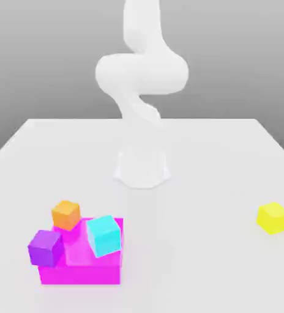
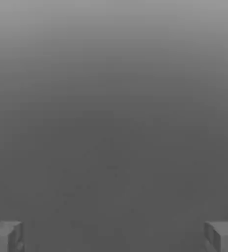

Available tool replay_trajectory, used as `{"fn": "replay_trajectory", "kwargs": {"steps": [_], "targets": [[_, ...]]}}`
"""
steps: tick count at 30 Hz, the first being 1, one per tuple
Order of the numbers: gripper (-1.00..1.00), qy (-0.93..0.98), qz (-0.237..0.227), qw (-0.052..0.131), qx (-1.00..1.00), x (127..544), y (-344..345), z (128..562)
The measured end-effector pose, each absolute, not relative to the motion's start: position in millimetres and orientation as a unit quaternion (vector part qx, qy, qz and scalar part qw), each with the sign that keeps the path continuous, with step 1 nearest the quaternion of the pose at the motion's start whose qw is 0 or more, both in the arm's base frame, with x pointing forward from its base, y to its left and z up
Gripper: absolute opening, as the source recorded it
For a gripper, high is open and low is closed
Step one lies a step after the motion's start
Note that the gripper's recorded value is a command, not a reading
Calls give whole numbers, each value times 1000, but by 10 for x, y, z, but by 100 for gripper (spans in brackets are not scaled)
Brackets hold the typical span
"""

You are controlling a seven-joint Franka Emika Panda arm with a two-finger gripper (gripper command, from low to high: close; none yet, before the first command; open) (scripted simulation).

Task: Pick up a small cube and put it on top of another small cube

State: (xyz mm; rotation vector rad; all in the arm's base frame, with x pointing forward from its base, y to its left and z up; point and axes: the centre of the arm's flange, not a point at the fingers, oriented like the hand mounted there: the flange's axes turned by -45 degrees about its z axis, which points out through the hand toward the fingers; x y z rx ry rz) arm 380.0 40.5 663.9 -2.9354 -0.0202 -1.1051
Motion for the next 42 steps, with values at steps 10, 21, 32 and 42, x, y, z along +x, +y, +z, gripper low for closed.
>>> {"fn": "replay_trajectory", "kwargs": {"steps": [10,21,32,42], "targets": [[0,-75,-203,-1,-976,4159,2040,4473],[0,-172,-34,0,-985,2766,3294,2301],[-100,-179,0,1,-984,2429,3367,1353],[-100,-178,-1,4,-984,2441,3389,1649]]}}
